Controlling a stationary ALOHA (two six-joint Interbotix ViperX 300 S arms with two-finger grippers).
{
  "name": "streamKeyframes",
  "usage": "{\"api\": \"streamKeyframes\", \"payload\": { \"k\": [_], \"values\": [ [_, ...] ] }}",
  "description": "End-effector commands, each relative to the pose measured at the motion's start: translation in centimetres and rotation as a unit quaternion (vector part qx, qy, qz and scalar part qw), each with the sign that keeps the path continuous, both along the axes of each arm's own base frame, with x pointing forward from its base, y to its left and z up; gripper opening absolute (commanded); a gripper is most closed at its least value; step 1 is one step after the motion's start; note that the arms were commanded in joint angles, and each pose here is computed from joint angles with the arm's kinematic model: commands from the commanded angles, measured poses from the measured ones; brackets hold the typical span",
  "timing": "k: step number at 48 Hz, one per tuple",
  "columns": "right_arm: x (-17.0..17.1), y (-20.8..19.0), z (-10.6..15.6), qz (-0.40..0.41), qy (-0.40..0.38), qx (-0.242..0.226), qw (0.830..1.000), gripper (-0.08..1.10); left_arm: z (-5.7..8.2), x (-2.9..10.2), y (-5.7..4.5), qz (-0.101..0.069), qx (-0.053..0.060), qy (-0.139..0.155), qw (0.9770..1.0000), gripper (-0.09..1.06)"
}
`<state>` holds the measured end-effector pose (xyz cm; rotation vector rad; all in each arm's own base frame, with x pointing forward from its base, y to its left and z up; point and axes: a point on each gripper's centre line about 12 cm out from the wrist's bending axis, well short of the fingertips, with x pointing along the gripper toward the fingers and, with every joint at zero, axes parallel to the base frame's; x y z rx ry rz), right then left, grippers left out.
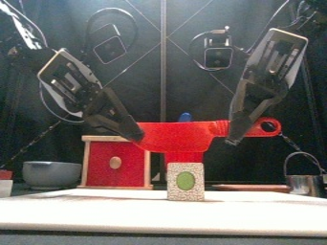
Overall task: Cut the sushi into 4 pieces with the knife
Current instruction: Cut the sushi into 4 pieces
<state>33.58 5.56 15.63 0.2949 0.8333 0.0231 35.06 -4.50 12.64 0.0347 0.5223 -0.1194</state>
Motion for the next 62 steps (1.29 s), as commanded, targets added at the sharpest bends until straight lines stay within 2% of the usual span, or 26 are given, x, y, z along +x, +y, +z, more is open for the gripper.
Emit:
{"api": "streamKeyframes", "payload": {
  "k": [1,16,29,38,45,49,53,62],
  "values": [
    [0.6,0.2,0.8,-0.004,-0.015,0.007,1.000,0.21,0.2,0.7,-0.4,-0.002,-0.003,-0.007,1.0000,0.07],
    [1.0,1.1,-0.7,-0.001,-0.003,0.011,1.000,0.21,-0.6,1.1,-1.1,0.000,-0.011,0.003,0.9999,0.07],
    [1.0,1.2,-1.4,-0.004,0.005,0.013,1.000,0.21,-1.5,1.0,-1.3,0.000,-0.012,0.016,0.9998,0.07],
    [0.9,1.1,-3.5,-0.005,0.033,0.008,0.999,0.21,-3.8,0.8,-1.2,0.007,-0.010,0.048,0.9988,0.07],
    [1.1,1.2,-5.8,-0.009,0.062,0.004,0.998,0.21,-6.9,0.6,-1.1,0.013,-0.006,0.088,0.9960,0.07],
    [1.1,1.2,-6.9,-0.014,0.078,0.006,0.997,0.21,-8.0,0.6,-1.1,0.017,-0.006,0.101,0.9948,0.07],
    [1.2,1.2,-7.1,-0.018,0.081,0.009,0.996,0.21,-8.4,0.6,-1.0,0.019,-0.006,0.105,0.9942,0.07],
    [1.4,1.2,-6.6,-0.017,0.072,0.010,0.997,0.21,-8.3,0.5,-1.0,0.021,-0.007,0.105,0.9942,0.07]
  ]
}}
